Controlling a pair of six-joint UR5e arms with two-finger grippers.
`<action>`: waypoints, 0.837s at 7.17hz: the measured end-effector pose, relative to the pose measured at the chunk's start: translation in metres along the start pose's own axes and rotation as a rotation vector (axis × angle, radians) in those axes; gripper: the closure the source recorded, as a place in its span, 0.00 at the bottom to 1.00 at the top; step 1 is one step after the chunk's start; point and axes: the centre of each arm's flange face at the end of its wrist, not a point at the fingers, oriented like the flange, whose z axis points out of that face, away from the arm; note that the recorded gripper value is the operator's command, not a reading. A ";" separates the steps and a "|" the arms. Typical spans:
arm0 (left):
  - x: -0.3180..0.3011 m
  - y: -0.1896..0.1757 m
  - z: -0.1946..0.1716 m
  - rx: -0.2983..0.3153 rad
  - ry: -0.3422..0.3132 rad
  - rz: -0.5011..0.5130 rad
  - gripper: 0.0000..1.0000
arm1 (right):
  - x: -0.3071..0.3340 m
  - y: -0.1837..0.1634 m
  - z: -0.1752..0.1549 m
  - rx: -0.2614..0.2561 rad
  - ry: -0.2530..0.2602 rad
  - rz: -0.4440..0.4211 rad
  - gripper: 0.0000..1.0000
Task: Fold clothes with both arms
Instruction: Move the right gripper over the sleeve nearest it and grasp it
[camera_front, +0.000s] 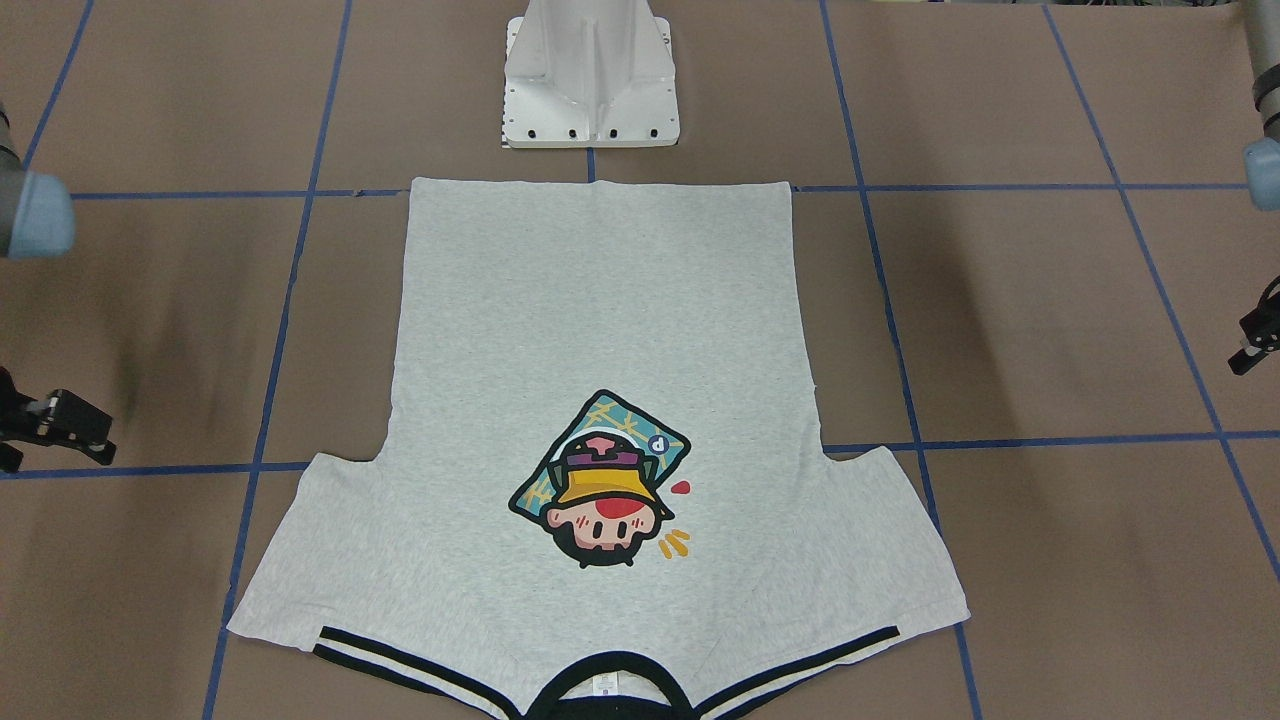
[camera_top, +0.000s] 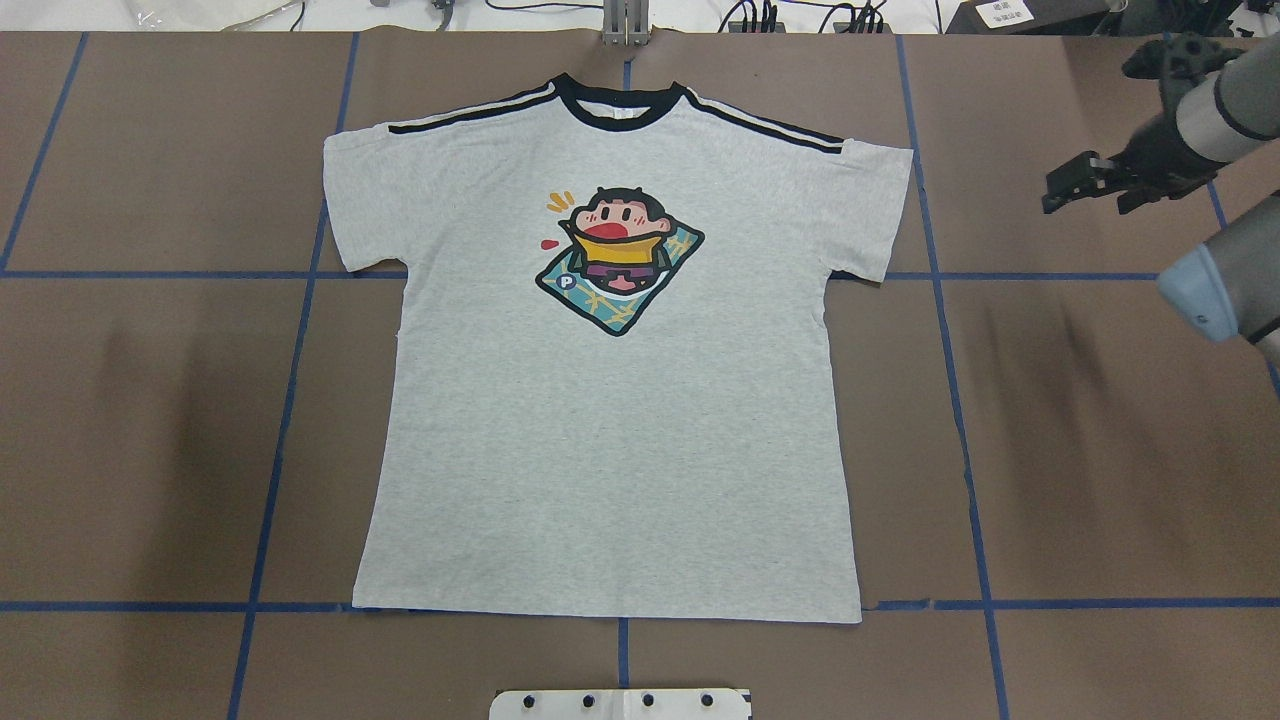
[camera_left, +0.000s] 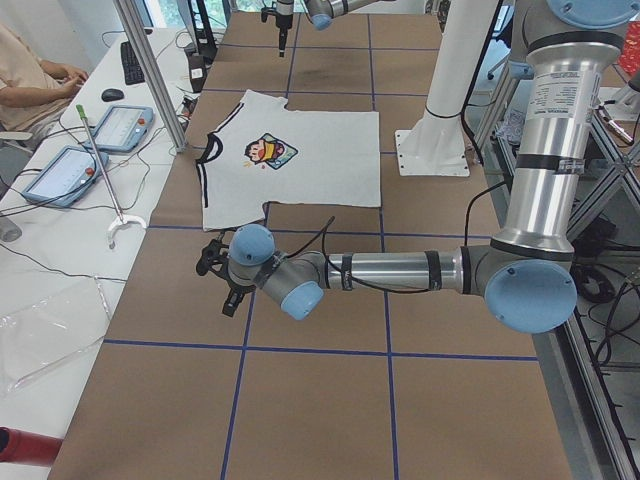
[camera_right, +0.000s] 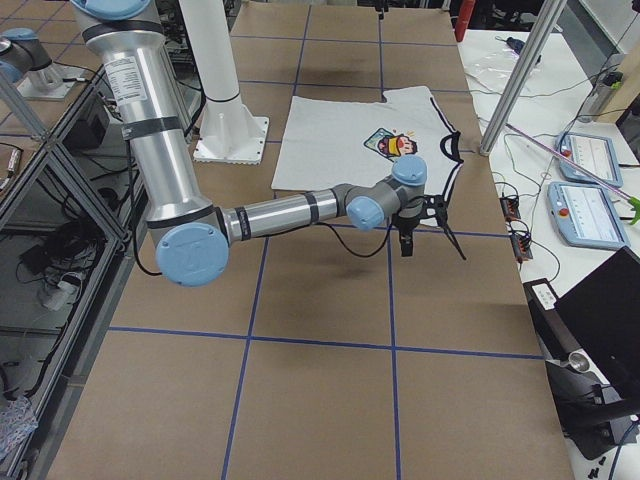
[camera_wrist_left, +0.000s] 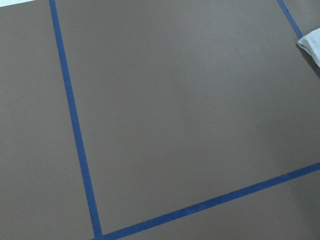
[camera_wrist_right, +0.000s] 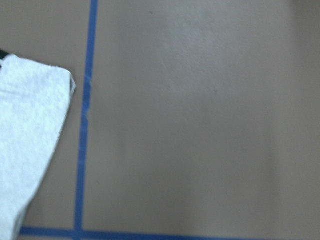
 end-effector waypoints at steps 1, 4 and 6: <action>0.002 -0.002 0.001 0.000 0.001 0.005 0.00 | -0.027 -0.024 0.020 0.061 -0.037 0.045 0.00; 0.007 -0.005 0.001 0.019 0.004 0.040 0.00 | -0.063 -0.041 0.073 0.274 -0.100 0.126 0.00; 0.006 -0.003 0.001 0.030 0.006 0.053 0.00 | -0.103 -0.035 0.106 0.388 -0.061 0.172 0.02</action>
